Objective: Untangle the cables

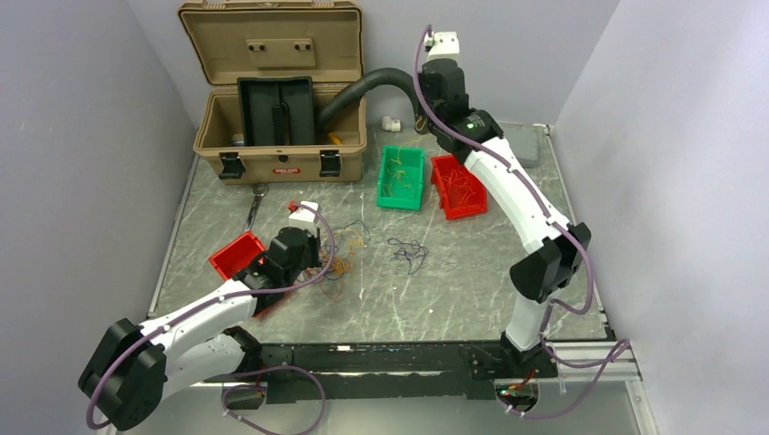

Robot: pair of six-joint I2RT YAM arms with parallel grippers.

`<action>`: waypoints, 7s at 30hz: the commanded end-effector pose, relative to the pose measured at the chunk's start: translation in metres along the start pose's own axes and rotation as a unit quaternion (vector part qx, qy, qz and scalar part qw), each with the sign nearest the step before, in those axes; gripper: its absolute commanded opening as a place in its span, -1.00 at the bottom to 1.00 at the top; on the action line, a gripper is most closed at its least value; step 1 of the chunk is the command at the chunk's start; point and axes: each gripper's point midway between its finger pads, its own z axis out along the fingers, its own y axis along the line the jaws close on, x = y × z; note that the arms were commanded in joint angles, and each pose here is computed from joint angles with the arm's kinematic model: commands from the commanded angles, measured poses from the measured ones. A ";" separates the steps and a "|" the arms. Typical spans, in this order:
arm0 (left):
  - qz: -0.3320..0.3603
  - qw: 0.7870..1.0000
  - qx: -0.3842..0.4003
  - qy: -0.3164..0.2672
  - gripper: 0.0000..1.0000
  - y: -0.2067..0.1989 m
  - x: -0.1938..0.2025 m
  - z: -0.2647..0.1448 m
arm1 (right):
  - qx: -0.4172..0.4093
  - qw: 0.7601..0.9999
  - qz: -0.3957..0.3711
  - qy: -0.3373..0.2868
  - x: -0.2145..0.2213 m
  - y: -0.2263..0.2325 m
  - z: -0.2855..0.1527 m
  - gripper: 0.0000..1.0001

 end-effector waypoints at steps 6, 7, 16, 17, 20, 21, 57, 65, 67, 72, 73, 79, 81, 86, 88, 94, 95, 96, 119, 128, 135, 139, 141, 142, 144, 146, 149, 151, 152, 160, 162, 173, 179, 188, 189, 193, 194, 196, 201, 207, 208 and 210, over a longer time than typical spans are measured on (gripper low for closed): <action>-0.002 1.000 -0.006 -0.018 -1.00 0.001 -0.010 0.000 | 0.071 0.992 -0.103 0.028 0.053 0.004 0.031 -1.00; -0.002 1.000 -0.006 -0.017 -1.00 0.001 -0.010 0.000 | 0.066 0.991 -0.108 0.033 0.060 0.010 0.034 -1.00; 0.001 1.000 -0.009 -0.014 -1.00 0.002 -0.009 0.002 | 0.019 0.986 -0.132 0.098 0.146 0.066 0.057 -1.00; 0.001 1.000 -0.010 -0.014 -1.00 0.002 -0.009 0.002 | 0.010 0.986 -0.127 0.109 0.156 0.071 0.059 -1.00; 0.000 1.000 -0.010 -0.014 -1.00 0.002 -0.009 0.001 | -0.023 0.983 -0.118 0.142 0.186 0.084 0.062 -1.00; 0.000 1.000 -0.009 -0.015 -1.00 0.002 -0.009 0.001 | -0.031 0.981 -0.114 0.151 0.194 0.087 0.063 -1.00; 0.000 1.000 -0.009 -0.018 -1.00 0.002 -0.010 -0.001 | -0.111 0.951 0.065 0.281 0.267 0.069 0.126 -1.00; 0.000 1.000 -0.007 -0.019 -1.00 0.001 -0.011 -0.001 | -0.098 0.942 0.084 0.309 0.294 0.054 0.149 -1.00; 0.001 1.000 -0.008 -0.018 -1.00 0.002 -0.010 0.000 | -0.107 0.944 0.080 0.303 0.278 0.057 0.147 -0.32; 0.000 1.000 -0.003 -0.022 -1.00 0.000 -0.011 0.000 | -0.106 0.958 0.062 0.258 0.219 0.055 0.128 0.14; 0.000 1.000 -0.002 -0.023 -1.00 0.000 -0.012 -0.001 | -0.105 0.961 0.062 0.250 0.211 0.053 0.123 0.13; 0.002 1.000 -0.001 -0.020 -1.00 -0.001 -0.010 0.000 | -0.084 0.966 0.052 0.238 0.185 0.037 0.098 0.12; 0.002 1.000 0.001 -0.020 -1.00 -0.001 -0.010 0.000 | -0.077 0.968 0.042 0.235 0.180 0.033 0.092 0.12; 0.003 1.000 0.003 -0.020 -1.00 -0.002 -0.011 0.000 | -0.071 0.970 0.015 0.234 0.178 0.026 0.080 0.09; 0.003 1.000 0.003 -0.020 -1.00 -0.002 -0.011 0.000 | -0.076 0.966 0.005 0.247 0.186 0.026 0.077 0.08; 0.005 1.000 0.003 -0.019 -1.00 -0.002 -0.011 0.000 | -0.074 0.958 -0.022 0.278 0.218 0.025 0.065 0.03; 0.006 1.000 0.004 -0.018 -1.00 -0.003 -0.010 0.000 | -0.076 0.957 -0.021 0.279 0.220 0.024 0.061 0.03; 0.006 1.000 0.005 -0.019 -1.00 -0.003 -0.011 0.000 | -0.080 0.958 -0.020 0.275 0.219 0.024 0.056 0.03; 0.024 0.992 0.122 0.019 -1.00 -0.068 -0.025 -0.034 | -0.267 0.951 0.038 0.152 0.228 0.003 -0.152 0.46; 0.052 0.977 0.203 0.039 -1.00 -0.110 -0.057 -0.070 | -0.310 0.941 0.053 0.129 0.243 0.004 -0.181 0.45; 0.063 0.938 0.339 0.014 -1.00 -0.164 -0.090 -0.112 | -0.327 0.933 0.083 0.126 0.248 0.008 -0.193 0.42; 0.029 0.926 0.376 -0.025 -1.00 -0.174 -0.117 -0.134 | -0.362 0.920 0.094 0.119 0.247 0.017 -0.201 0.41; 0.025 0.929 0.367 -0.033 -1.00 -0.170 -0.124 -0.136 | -0.389 0.910 0.097 0.109 0.244 0.025 -0.206 0.41; 0.028 0.931 0.361 -0.032 -1.00 -0.168 -0.125 -0.136 | -0.402 0.904 0.097 0.106 0.244 0.028 -0.209 0.41; 0.035 0.933 0.356 -0.029 -1.00 -0.167 -0.127 -0.136 | -0.428 0.893 0.099 0.102 0.244 0.035 -0.214 0.42; 0.039 0.934 0.354 -0.021 -1.00 -0.168 -0.124 -0.134 | -0.442 0.885 0.103 0.099 0.245 0.040 -0.217 0.43; 0.037 0.939 0.343 -0.014 -1.00 -0.165 -0.119 -0.128 | -0.393 0.904 0.119 0.117 0.256 0.032 -0.200 0.43; 0.033 0.949 0.313 -0.006 -1.00 -0.156 -0.115 -0.121 | -0.327 0.926 0.129 0.137 0.261 0.019 -0.179 0.45; 0.029 0.956 0.291 -0.002 -1.00 -0.149 -0.113 -0.116 | -0.296 0.933 0.130 0.159 0.269 0.013 -0.171 0.50; 0.016 0.990 0.140 0.026 -1.00 -0.102 -0.100 -0.089 | -0.164 0.953 0.081 0.242 0.305 0.004 -0.131 1.00; 0.010 0.994 0.107 0.026 -1.00 -0.091 -0.100 -0.086 | -0.158 0.950 0.057 0.261 0.316 0.012 -0.125 1.00; 0.002 0.998 0.038 0.057 -0.12 -0.056 -0.094 -0.075 | -0.131 0.932 -0.025 0.337 0.367 0.043 -0.101 0.92; -0.048 0.997 0.029 0.059 0.52 -0.029 -0.100 -0.083 | -0.090 0.923 -0.074 0.367 0.393 0.029 -0.102 0.68; -0.159 0.981 -0.082 0.068 0.99 0.041 -0.091 -0.097 | -0.096 0.927 -0.072 0.356 0.389 0.025 -0.108 -0.76; -0.177 0.977 -0.090 0.074 0.99 0.045 -0.086 -0.094 | -0.096 0.930 -0.068 0.349 0.383 0.025 -0.108 -0.91; -0.244 0.955 -0.142 0.091 0.99 0.063 -0.065 -0.078 | -0.103 0.943 -0.050 0.313 0.352 0.026 -0.110 -1.00; -0.266 0.945 -0.165 0.095 0.99 0.070 -0.059 -0.075 | -0.105 0.946 -0.046 0.304 0.344 0.026 -0.112 -1.00; -0.298 0.926 -0.209 0.103 0.99 0.085 -0.047 -0.071 | -0.110 0.950 -0.039 0.288 0.329 0.025 -0.116 -1.00; -0.367 0.891 -0.239 0.123 0.94 0.100 -0.018 -0.045 | -0.109 0.960 -0.030 0.258 0.296 0.018 -0.124 -1.00; -0.398 0.851 -0.315 0.138 0.75 0.117 0.011 -0.036 | -0.112 0.967 -0.029 0.227 0.264 0.012 -0.131 -1.00; -0.398 0.846 -0.326 0.142 0.73 0.120 0.015 -0.035 | -0.113 0.968 -0.027 0.223 0.261 0.011 -0.133 -1.00; -0.400 0.838 -0.338 0.152 0.68 0.122 0.022 -0.031 | -0.115 0.969 -0.023 0.216 0.254 0.011 -0.135 -1.00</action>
